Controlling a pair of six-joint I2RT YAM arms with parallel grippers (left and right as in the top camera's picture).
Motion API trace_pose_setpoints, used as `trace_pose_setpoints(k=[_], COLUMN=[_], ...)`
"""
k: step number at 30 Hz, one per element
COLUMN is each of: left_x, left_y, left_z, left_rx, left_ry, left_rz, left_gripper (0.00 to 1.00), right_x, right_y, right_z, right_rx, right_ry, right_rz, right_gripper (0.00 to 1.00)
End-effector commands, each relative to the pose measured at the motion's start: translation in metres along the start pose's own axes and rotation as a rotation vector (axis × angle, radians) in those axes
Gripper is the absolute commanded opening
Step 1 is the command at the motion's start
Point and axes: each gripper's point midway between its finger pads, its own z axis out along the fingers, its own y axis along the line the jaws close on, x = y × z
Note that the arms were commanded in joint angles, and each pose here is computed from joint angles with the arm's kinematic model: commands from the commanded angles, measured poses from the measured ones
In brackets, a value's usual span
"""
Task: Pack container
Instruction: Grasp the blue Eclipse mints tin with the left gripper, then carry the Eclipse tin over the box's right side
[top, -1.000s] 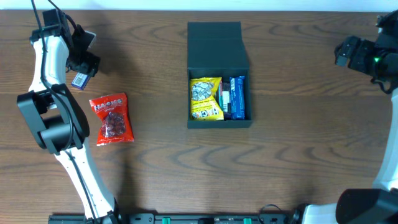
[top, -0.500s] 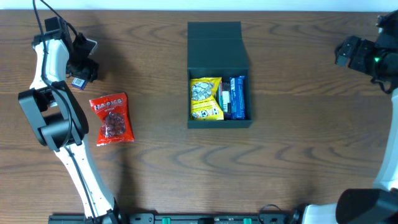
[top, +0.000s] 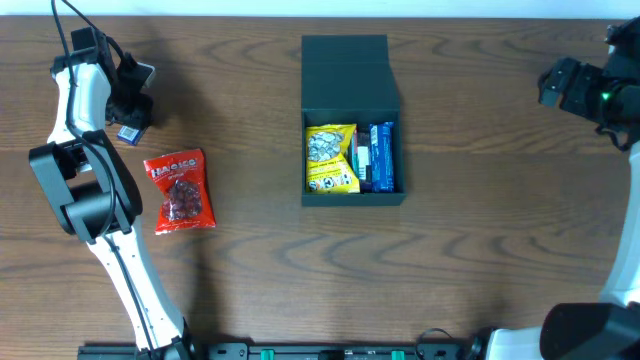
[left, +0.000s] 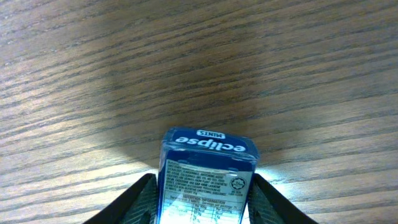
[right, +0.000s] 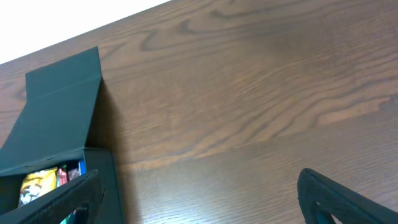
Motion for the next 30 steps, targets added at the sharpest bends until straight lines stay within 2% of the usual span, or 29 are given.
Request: trace_pose_setpoints(k=[1,6,14,19,20,26,30], left_x=[0.008,0.01,0.011,0.009,0.007,-0.02,-0.063], left_y=[-0.001,-0.002,-0.004,-0.004,-0.004,-0.013,-0.037], left_z=[0.008,0.008,0.008,0.007,0.006,-0.021,-0.061], left_rx=[0.017,0.022,0.027,0.022,0.02,0.004,0.022], left_ry=[0.024,0.03,0.039,0.034,0.032,-0.022,-0.116], left_rz=[-0.016,-0.016,-0.043,-0.169,-0.198,-0.434,-0.506], left_gripper=[0.43,0.41,0.29,0.16,0.06,0.06,0.06], right_x=[0.002,0.003,0.003,0.003,0.003,0.0,-0.004], right_y=[-0.003,-0.003,-0.003,-0.003,-0.003,-0.003,-0.003], right_z=[0.001,0.001,0.001,0.001,0.001,0.001,0.001], right_rx=[0.001,0.001,0.001,0.001,0.002,0.001,0.0], right_ry=[0.007,0.01,0.013,0.012,0.012,-0.003,-0.017], right_rz=[0.026,0.027,0.027,0.027,0.026,0.023,0.02], right_gripper=[0.99,0.99,0.99,0.99,0.99,0.99,0.99])
